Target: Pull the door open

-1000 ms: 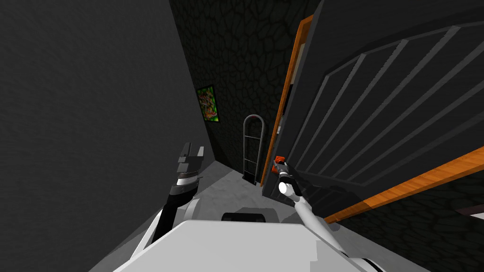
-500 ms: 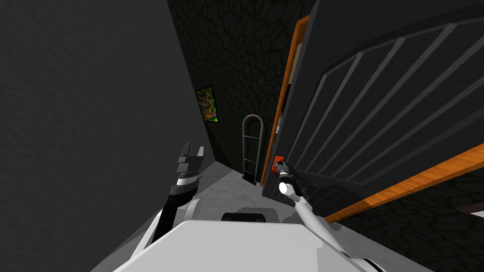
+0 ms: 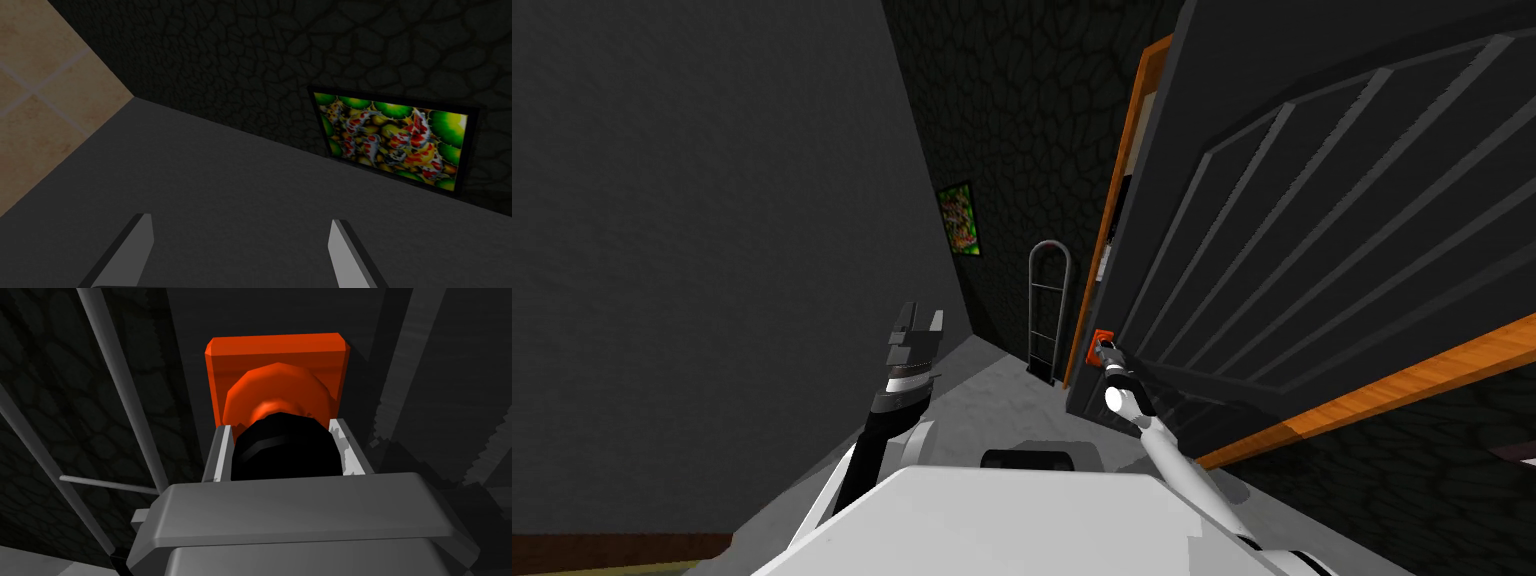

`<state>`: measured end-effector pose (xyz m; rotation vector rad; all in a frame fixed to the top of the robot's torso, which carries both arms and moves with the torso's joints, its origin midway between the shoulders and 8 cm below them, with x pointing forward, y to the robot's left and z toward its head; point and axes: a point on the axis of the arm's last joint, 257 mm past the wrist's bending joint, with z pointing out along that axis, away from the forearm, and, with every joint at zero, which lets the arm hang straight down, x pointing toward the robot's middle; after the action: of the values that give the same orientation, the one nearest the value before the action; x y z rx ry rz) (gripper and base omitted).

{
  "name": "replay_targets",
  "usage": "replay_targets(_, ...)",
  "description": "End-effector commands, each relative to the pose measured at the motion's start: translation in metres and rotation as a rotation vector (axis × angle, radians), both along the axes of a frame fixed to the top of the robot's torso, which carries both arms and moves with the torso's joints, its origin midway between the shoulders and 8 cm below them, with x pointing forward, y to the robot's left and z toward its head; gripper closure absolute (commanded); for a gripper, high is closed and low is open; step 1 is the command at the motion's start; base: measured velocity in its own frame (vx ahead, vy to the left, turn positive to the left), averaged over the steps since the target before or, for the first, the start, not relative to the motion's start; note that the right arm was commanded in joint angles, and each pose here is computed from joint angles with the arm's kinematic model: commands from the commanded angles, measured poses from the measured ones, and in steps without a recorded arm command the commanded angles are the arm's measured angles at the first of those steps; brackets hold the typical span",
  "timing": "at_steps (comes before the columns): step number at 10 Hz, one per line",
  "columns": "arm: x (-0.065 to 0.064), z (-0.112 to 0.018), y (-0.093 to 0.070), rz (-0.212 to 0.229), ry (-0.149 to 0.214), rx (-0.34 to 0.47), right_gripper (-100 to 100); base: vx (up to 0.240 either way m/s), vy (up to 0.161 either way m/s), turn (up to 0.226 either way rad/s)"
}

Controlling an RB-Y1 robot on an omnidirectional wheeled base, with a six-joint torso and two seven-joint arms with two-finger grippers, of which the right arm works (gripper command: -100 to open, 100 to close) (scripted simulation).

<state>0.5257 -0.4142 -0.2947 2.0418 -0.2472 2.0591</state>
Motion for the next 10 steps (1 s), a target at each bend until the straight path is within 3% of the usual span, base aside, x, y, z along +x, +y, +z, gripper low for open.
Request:
replay_targets(1,-0.004,-0.003,0.004,0.024,0.004,0.015,100,-0.259,-0.067,0.206)
replay_targets(7,-0.012,-0.001,0.007,0.089,0.004,0.045,100,-0.252,-0.081,0.173)
replay_targets(8,-0.012,-0.004,0.007,0.083,0.010,0.040,100,-0.097,-0.023,0.042)
replay_targets(10,-0.016,-0.006,0.012,0.111,0.013,0.042,100,-0.193,-0.050,0.108)
